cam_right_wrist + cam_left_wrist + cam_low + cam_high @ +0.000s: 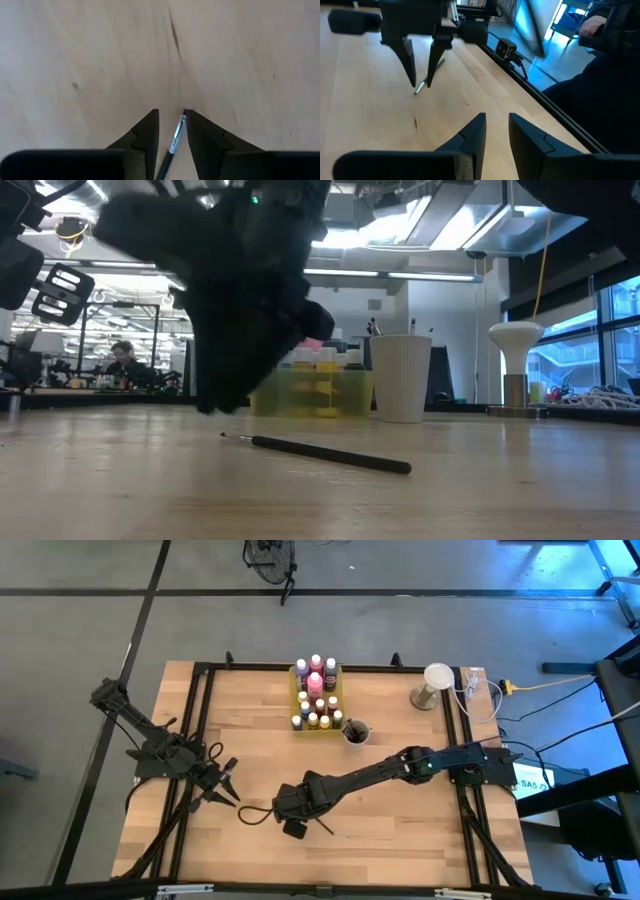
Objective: Pick & Place Paint Supplies
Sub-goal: Put the black paintbrush into the white cup
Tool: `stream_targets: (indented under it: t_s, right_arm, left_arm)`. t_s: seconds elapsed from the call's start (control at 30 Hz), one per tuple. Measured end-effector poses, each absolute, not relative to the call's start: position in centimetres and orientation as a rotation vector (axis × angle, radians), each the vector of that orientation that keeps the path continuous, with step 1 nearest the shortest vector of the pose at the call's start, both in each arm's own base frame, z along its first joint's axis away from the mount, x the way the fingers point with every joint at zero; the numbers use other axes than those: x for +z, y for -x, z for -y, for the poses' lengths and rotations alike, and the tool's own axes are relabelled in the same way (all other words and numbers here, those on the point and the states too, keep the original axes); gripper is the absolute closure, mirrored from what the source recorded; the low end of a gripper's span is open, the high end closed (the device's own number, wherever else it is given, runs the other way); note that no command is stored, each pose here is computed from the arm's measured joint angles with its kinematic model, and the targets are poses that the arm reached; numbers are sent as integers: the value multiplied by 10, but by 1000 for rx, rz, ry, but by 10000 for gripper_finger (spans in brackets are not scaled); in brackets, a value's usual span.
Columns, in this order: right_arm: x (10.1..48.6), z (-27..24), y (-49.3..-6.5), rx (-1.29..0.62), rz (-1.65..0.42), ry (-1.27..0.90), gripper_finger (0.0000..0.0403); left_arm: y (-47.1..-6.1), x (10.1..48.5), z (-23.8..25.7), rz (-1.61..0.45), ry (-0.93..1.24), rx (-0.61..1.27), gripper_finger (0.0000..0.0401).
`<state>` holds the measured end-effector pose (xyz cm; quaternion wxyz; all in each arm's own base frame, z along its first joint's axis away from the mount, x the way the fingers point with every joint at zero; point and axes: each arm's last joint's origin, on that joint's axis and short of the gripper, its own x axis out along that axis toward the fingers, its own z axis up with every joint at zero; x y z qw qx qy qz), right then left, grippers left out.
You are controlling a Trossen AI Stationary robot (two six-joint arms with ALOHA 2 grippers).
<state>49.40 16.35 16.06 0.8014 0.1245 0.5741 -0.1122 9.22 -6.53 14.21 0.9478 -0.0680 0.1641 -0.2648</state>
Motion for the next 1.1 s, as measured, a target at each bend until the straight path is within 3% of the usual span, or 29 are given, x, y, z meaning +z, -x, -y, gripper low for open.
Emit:
stream_targets:
  t_s: [1.1]
  right_arm:
    - [133,-148,-499,-277,-1331,-381,305]
  left_arm:
    - [-92,142,65,-336,139,-542,320]
